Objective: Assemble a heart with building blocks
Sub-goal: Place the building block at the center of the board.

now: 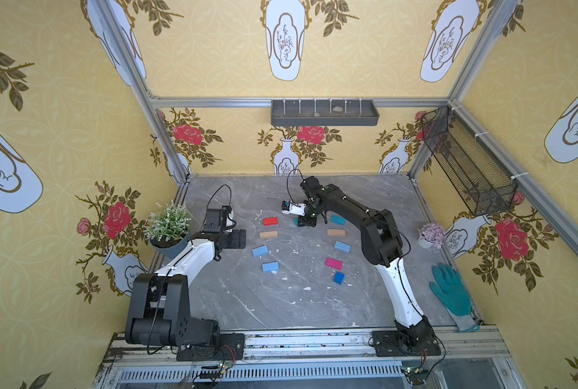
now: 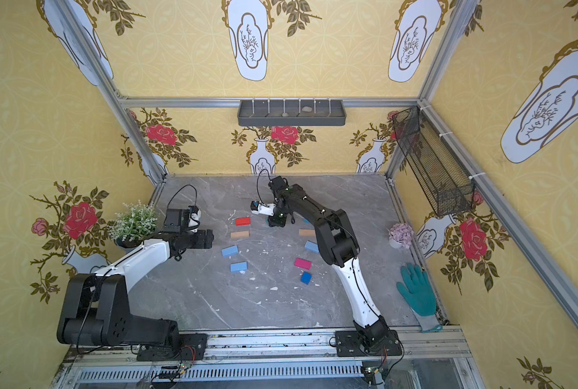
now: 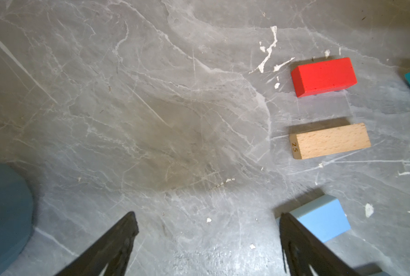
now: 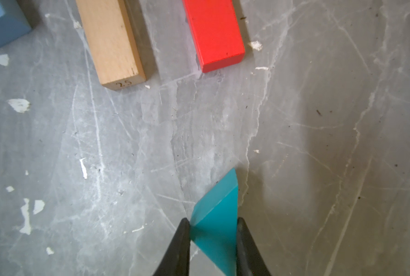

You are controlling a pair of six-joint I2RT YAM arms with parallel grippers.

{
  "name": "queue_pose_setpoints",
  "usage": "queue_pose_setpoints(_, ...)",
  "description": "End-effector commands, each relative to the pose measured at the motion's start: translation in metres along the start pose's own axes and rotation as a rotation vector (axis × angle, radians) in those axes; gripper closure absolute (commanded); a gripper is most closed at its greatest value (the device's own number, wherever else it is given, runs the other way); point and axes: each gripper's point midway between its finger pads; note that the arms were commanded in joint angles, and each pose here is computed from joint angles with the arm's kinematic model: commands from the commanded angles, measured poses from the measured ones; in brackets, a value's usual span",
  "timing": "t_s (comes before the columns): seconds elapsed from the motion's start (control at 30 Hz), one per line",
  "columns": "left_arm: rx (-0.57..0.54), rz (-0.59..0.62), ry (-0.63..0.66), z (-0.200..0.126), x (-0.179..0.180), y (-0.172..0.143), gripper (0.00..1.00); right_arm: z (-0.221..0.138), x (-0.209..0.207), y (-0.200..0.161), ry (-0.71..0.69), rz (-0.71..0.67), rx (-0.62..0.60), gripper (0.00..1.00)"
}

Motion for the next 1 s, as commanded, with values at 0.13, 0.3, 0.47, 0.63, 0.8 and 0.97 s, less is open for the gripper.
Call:
queue_pose_setpoints(0.13,0.007,0.004,-0.008,0.002,0.0,-0.002,0.06,-0.01,0.019,-0.007,0.077,-0.004,0.035,0.98)
queue_pose_setpoints(0.3,0.009,0.002,-0.011,0.002,0.0,-0.002,0.06,-0.013,0.018,-0.009,0.071,-0.015,0.044,0.98)
queue_pose_setpoints(0.47,0.011,0.003,-0.013,0.002,-0.001,-0.003,0.06,-0.012,0.02,-0.012,0.073,-0.021,0.058,0.95)
queue_pose_setpoints(0.63,0.018,0.003,-0.016,0.003,-0.001,-0.005,0.06,-0.008,0.021,-0.012,0.071,-0.029,0.068,0.86)
queue_pose_setpoints(0.8,0.019,0.004,-0.016,0.002,-0.001,-0.006,0.05,-0.006,0.015,-0.011,0.039,-0.029,0.079,0.03)
queue_pose_setpoints(0.97,0.015,0.003,-0.016,0.001,-0.001,-0.005,0.04,-0.016,-0.002,0.0,-0.038,-0.02,0.041,0.03)
Point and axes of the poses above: each gripper's point midway between its finger pads, its own z axis out along the fingers, its own x axis along the line the jaws close on, y = z × x, and after that the axes turned 10 degrees about -z, right-handed
